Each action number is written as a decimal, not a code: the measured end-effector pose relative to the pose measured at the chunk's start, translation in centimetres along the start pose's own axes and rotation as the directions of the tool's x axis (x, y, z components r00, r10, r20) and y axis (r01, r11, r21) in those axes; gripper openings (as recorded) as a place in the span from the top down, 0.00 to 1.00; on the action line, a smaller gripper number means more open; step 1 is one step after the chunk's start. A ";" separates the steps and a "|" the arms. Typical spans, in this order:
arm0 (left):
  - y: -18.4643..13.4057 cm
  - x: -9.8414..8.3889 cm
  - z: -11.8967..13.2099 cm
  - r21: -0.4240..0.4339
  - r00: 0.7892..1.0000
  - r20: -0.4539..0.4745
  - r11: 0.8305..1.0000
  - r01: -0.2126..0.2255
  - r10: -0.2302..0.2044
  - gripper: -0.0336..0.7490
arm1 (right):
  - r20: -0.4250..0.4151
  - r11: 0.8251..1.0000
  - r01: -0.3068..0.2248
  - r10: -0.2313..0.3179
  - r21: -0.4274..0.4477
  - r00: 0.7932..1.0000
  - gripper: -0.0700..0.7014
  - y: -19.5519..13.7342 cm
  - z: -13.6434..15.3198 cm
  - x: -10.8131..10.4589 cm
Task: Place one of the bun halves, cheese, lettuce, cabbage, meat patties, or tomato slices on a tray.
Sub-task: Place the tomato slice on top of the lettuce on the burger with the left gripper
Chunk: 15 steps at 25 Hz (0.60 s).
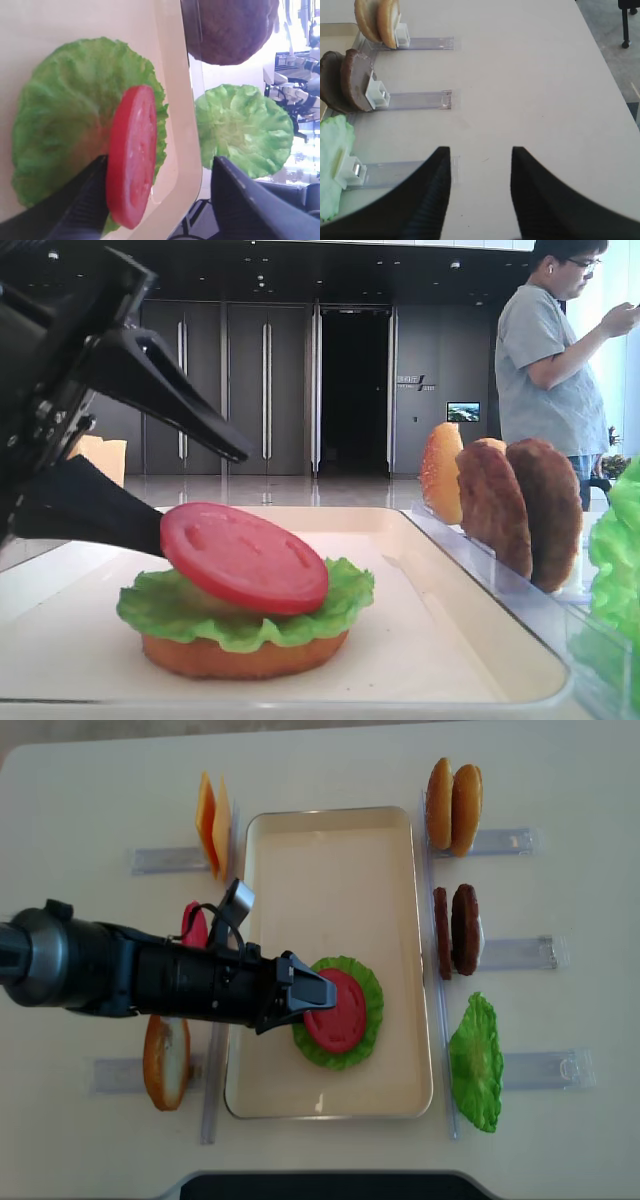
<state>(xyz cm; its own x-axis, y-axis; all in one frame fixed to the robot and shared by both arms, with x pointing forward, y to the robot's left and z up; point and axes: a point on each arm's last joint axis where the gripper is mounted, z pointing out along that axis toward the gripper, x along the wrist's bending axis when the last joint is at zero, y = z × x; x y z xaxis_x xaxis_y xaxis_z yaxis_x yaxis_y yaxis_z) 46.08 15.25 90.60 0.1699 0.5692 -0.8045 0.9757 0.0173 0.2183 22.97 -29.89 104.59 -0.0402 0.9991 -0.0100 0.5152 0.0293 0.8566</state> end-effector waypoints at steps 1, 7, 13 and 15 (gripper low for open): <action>0.1 -0.1 -0.1 -0.006 1.000 -0.001 1.000 0.006 -0.006 0.35 | 0.000 1.000 0.000 0.000 0.000 1.000 0.51 0.0 0.0 0.0; 0.3 -0.1 -0.4 -0.032 0.998 -0.029 0.998 0.056 -0.057 0.34 | 0.000 1.000 0.000 0.000 0.000 1.000 0.51 0.0 0.0 0.0; 0.3 -0.1 -0.4 -0.037 0.996 -0.031 0.996 0.087 -0.088 0.34 | 0.000 1.000 0.000 0.000 0.000 1.000 0.51 0.0 0.0 0.0; 0.3 -0.1 -0.5 -0.040 0.995 -0.037 0.995 0.094 -0.096 0.34 | 0.000 1.000 0.000 0.000 0.000 1.000 0.51 0.0 0.0 0.0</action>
<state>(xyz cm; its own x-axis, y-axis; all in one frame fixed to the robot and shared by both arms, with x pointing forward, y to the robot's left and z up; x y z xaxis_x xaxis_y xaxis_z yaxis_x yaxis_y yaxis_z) 46.31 15.63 91.08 0.0704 0.5950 -0.8007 0.9811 0.1037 0.1633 22.97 -29.89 104.59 -0.0402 0.9991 -0.0100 0.5152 0.0293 0.8566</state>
